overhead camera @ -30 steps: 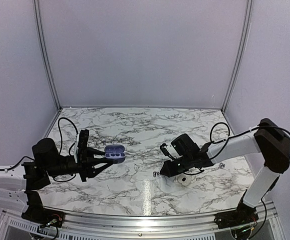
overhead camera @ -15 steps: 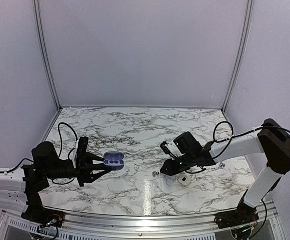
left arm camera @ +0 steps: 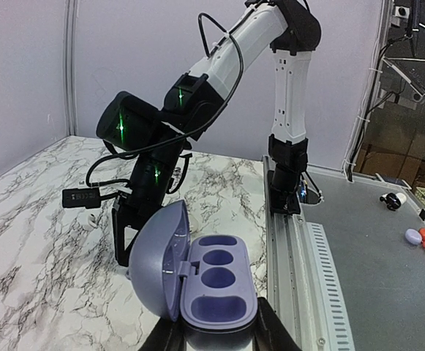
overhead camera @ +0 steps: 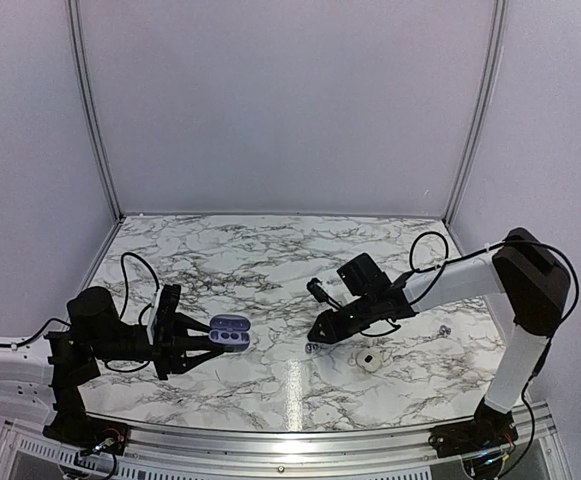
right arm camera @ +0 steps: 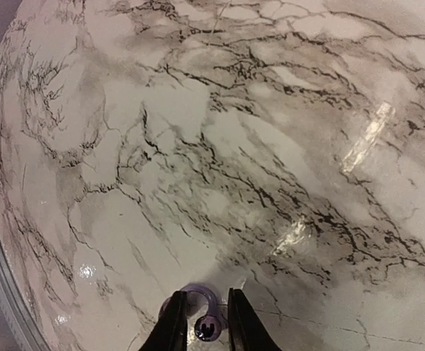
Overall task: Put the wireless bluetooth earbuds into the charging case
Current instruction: Adjust the left earbud at the center of the board.
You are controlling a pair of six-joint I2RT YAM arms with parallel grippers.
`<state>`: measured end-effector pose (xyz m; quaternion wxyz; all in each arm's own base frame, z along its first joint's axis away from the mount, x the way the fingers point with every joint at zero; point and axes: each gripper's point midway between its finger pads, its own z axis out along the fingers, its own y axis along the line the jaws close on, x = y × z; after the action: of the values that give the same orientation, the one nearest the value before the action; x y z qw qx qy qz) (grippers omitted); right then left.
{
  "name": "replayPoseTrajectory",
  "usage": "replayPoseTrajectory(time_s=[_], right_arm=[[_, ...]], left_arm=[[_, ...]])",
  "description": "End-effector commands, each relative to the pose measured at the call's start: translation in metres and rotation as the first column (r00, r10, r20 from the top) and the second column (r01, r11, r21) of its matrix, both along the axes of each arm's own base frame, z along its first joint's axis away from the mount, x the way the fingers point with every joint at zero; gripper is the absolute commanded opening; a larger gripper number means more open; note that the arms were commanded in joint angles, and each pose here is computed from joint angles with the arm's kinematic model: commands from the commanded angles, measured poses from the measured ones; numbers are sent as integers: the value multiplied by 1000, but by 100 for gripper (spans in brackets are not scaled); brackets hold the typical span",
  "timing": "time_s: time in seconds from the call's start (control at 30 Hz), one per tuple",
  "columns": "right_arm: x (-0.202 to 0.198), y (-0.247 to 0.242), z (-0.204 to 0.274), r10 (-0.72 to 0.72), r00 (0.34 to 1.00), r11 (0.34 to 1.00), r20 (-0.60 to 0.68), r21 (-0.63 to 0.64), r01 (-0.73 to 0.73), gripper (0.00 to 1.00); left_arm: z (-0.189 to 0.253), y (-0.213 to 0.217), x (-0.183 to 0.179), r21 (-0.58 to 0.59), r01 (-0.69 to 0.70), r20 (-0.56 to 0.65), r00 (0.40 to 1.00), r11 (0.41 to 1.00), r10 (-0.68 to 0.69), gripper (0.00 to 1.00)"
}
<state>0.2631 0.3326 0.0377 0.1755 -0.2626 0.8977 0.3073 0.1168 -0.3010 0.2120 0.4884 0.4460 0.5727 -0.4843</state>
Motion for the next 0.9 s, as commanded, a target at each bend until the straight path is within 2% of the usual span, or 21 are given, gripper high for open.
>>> replayPoseTrajectory(time_s=[0.0,0.33,0.67,0.87], right_arm=[[-10,11,3,71,996,996,-57,58,-68,21],[-40,4,-1,94,984,990,-152,119,-76,20],[-64,-22,-1,74,984,995,-159,80,-62,20],[-76,-21,10,127,984,991,-127,62,-120,20]], left_arm=[[-3,-1,-6,5,32,29,999,999,-32,10],[-2,-1,-3,5,12,39,999,1000,-12,9],[-3,-2,-1,14,9,33,999,1000,-9,9],[-4,-2,-6,17,35,46,998,999,-36,9]])
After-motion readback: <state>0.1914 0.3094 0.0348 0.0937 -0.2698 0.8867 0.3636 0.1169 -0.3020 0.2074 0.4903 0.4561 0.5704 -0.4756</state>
